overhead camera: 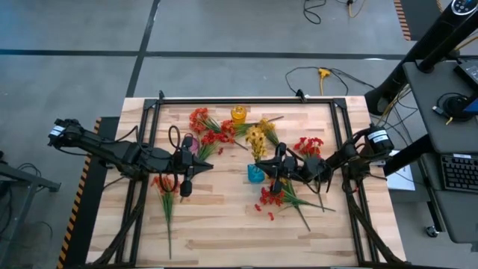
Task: Sort flowers into vase by color
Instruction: Put the middle yellow flowers into the blue vase
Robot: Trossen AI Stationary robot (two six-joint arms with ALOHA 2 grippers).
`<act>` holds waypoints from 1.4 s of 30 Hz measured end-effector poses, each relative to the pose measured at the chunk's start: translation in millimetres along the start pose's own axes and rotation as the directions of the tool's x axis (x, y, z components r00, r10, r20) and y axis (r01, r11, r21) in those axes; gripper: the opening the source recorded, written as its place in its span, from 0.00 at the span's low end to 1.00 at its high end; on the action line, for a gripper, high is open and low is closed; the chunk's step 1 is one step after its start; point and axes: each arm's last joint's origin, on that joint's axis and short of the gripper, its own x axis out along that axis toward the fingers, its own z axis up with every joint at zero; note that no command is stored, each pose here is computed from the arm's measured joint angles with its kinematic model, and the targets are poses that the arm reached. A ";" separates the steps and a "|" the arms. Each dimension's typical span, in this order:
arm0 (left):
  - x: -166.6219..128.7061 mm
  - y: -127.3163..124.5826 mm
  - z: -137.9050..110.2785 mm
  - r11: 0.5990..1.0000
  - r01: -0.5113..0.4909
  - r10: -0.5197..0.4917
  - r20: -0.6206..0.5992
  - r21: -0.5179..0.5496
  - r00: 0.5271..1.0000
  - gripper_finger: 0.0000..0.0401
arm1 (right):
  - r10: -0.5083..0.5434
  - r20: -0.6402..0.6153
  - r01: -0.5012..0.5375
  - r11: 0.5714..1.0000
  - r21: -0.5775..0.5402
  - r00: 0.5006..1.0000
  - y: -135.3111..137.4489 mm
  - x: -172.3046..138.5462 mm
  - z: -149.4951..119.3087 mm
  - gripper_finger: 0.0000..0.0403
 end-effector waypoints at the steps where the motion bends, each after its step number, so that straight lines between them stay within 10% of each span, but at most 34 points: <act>1: 0.0 -0.1 0.0 1.000 0.001 -0.001 0.000 0.000 1.000 0.00 | 0.000 0.000 0.000 1.000 -0.001 1.000 0.0 0.0 0.1 0.03; 42: 0.0 0.0 -0.1 1.000 0.000 0.000 -0.001 0.001 1.000 0.00 | -0.054 -0.013 0.053 0.998 -0.032 0.998 -1.6 0.0 -1.0 0.29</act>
